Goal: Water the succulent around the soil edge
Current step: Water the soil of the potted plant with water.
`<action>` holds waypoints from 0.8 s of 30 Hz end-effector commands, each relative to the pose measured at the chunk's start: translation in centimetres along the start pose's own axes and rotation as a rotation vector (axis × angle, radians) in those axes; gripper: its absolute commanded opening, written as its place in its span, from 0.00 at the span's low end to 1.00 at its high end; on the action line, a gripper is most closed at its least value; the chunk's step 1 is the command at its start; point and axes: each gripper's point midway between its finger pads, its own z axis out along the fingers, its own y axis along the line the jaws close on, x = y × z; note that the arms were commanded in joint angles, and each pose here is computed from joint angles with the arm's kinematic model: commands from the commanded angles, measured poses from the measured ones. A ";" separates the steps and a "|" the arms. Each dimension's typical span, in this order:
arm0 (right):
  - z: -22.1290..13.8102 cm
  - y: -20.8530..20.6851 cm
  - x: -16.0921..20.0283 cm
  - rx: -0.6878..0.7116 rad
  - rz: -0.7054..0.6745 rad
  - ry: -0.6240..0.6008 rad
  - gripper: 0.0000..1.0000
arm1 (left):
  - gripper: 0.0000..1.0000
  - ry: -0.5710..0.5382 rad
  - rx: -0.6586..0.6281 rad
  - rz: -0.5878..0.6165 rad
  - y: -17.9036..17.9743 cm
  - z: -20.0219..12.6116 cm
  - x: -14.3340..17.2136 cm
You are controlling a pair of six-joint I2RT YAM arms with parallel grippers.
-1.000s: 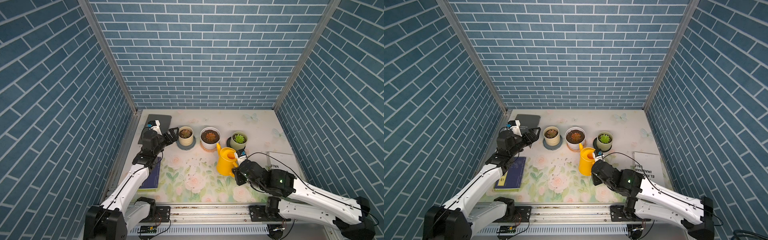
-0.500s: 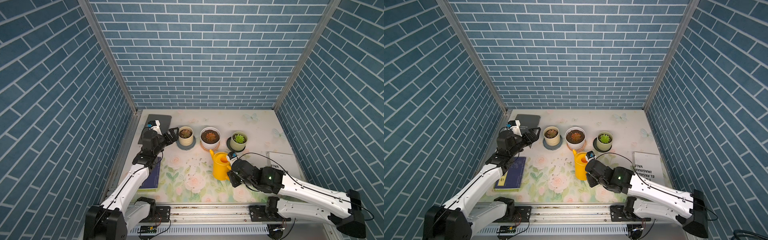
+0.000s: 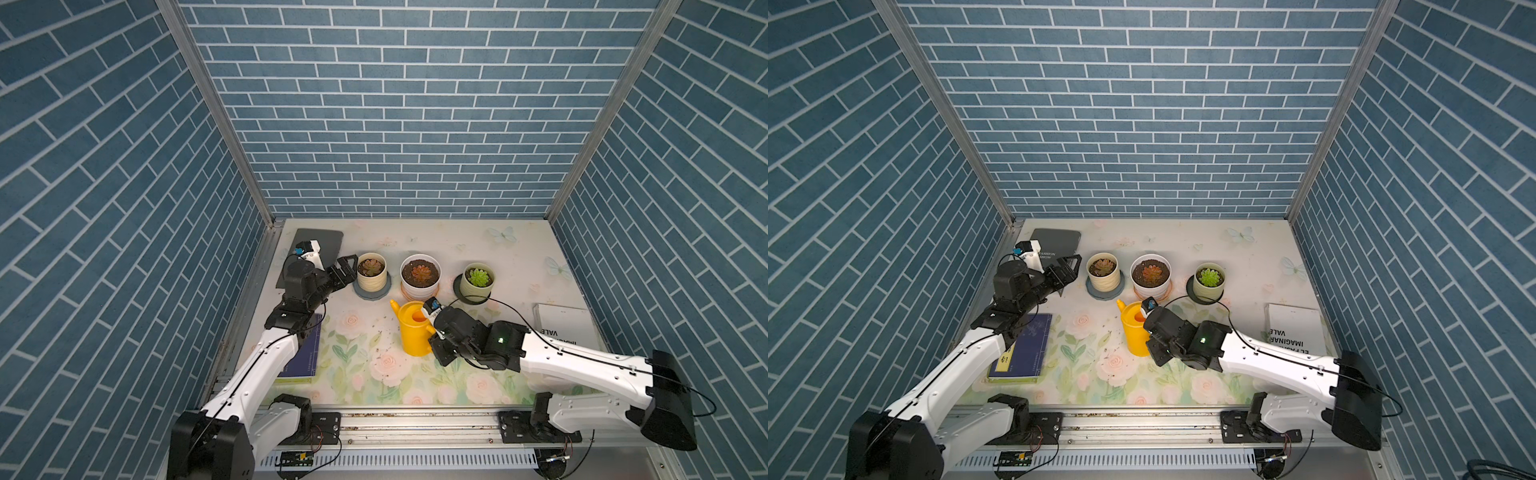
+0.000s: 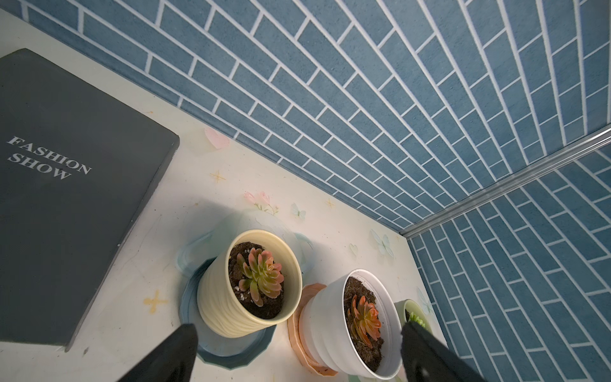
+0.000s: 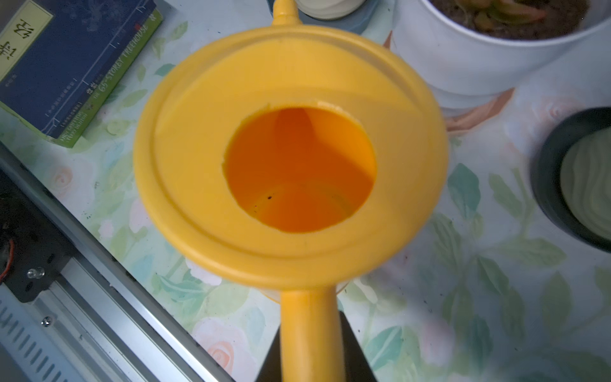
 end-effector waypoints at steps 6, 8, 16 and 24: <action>1.9 1.7 -6.3 -0.047 -0.031 -0.056 0.00 | 1.00 -0.013 0.005 0.018 -0.3 -0.4 -0.3; 2.7 1.8 -6.7 -0.038 -0.030 -0.031 0.00 | 1.00 -0.013 0.005 0.018 -0.3 -0.4 -0.3; 4.0 2.0 -8.3 -0.012 -0.015 -0.008 0.00 | 1.00 -0.015 0.006 0.020 -0.3 -0.5 -0.3; 4.2 1.8 -8.9 0.013 0.029 -0.011 0.00 | 1.00 -0.014 0.008 0.016 -0.3 -0.4 -0.2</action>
